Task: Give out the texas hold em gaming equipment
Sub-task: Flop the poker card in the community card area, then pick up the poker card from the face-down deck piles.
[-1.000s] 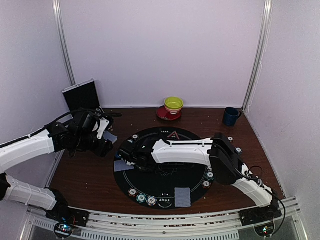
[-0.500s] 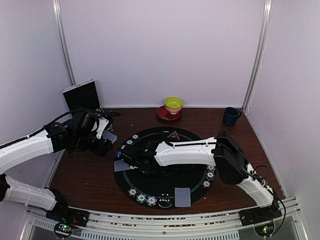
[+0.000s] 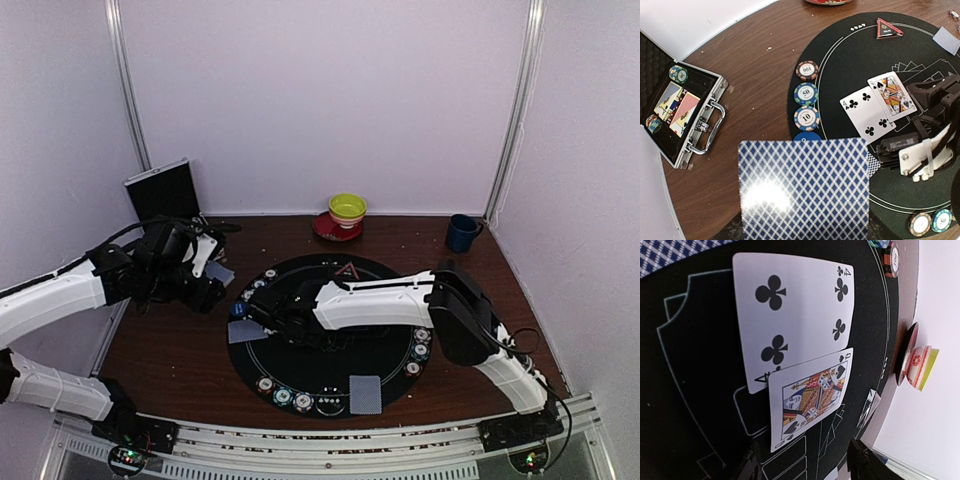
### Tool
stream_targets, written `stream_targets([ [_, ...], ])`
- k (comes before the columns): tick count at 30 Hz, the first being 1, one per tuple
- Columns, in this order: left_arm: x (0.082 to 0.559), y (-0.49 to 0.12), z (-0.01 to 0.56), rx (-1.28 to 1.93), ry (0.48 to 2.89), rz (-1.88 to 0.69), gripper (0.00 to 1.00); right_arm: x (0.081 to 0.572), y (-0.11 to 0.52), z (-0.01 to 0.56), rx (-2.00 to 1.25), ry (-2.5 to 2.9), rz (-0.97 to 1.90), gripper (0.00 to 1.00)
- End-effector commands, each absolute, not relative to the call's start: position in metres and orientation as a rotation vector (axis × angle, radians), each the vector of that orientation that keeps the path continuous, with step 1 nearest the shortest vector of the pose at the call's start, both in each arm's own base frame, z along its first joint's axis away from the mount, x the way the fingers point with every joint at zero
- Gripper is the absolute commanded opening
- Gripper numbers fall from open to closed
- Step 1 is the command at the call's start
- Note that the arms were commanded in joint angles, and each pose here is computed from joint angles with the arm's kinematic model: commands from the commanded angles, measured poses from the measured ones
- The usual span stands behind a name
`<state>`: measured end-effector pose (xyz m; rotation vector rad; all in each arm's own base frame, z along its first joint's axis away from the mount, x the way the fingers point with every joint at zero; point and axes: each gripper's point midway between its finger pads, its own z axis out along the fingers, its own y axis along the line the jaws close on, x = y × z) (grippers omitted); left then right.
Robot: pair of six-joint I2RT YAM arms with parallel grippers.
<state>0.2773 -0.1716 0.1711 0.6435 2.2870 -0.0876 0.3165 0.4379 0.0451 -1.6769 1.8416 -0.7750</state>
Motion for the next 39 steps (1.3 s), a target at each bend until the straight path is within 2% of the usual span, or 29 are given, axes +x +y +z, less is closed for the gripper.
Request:
stream_targets([
  [1, 0.283, -0.175, 0.183, 0.605, 2.238, -0.127, 0.62, 0.324, 0.415, 0.038, -1.678, 1.889, -0.829, 0.61],
  [17, 0.282, -0.176, 0.181, 0.614, 2.241, -0.131, 0.62, 0.332, 0.403, 0.049, -1.64, 1.91, -0.844, 0.62],
  [23, 0.282, -0.18, 0.182, 0.634, 2.239, -0.146, 0.62, 0.324, 0.408, 0.087, -1.6, 1.944, -0.706, 0.79],
  [25, 0.282, -0.182, 0.181, 0.644, 2.24, -0.156, 0.62, 0.321, 0.411, 0.102, -1.583, 1.983, -0.592, 0.85],
  [28, 0.281, -0.187, 0.179, 0.675, 2.243, -0.183, 0.62, 0.323, 0.412, 0.126, -1.527, 2.057, -0.415, 0.88],
  [34, 0.275, -0.207, 0.181, 0.761, 2.218, -0.27, 0.62, 0.347, 0.408, 0.176, -1.321, 2.213, 0.01, 0.91],
  [39, 0.265, -0.235, 0.189, 0.869, 2.17, -0.313, 0.62, 0.357, 0.406, 0.211, -1.165, 2.285, 0.502, 0.92],
])
